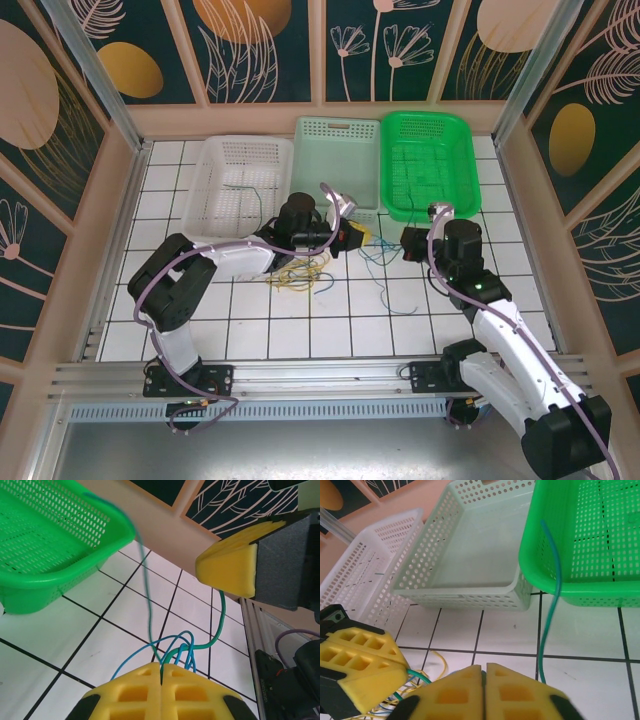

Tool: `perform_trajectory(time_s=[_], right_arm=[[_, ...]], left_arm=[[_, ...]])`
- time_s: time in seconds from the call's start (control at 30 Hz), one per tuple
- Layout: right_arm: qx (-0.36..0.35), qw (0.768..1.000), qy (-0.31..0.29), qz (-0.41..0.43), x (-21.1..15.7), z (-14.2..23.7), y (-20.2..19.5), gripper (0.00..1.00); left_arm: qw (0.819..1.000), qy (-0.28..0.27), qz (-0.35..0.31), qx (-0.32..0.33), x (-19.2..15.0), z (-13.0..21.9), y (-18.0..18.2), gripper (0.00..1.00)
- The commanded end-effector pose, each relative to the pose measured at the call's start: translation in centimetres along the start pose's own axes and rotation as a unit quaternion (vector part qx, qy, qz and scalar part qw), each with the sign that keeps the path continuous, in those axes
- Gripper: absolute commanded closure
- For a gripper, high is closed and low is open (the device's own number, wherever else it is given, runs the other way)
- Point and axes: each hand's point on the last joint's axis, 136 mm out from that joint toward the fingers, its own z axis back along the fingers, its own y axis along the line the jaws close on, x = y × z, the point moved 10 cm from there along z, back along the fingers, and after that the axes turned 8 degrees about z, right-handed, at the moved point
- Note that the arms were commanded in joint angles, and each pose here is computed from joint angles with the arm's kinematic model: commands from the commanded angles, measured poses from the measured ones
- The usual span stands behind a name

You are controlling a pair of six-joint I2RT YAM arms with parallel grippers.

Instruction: Untangle the cables

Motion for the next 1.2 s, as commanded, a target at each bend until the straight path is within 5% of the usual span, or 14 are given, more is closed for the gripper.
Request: perform_trajectory(time_s=[0.0, 0.1, 0.17, 0.53, 1.17], right_arm=[[-0.024, 1.000, -0.002, -0.010, -0.2, 0.0, -0.6, 0.75], [-0.044, 0.999, 0.008, -0.015, -0.2, 0.2, -0.8, 0.37], [-0.052, 0.998, 0.011, -0.014, -0.2, 0.4, -0.8, 0.28], [0.057, 0.998, 0.002, 0.009, -1.6, 1.2, 0.5, 0.33], [0.046, 0.998, -0.047, -0.021, -1.6, -2.5, 0.1, 0.36]], left_arm=[[1.000, -0.018, -0.013, -0.018, 0.7, 0.0, -0.8, 1.00], [1.000, -0.029, -0.006, 0.002, 0.9, 0.1, -0.6, 1.00], [0.999, -0.043, 0.008, 0.020, 1.1, 0.2, -0.4, 1.00], [0.994, -0.073, 0.078, -0.003, 3.5, -0.9, -0.6, 1.00], [0.994, -0.067, 0.082, -0.032, 4.4, -0.9, -1.6, 1.00]])
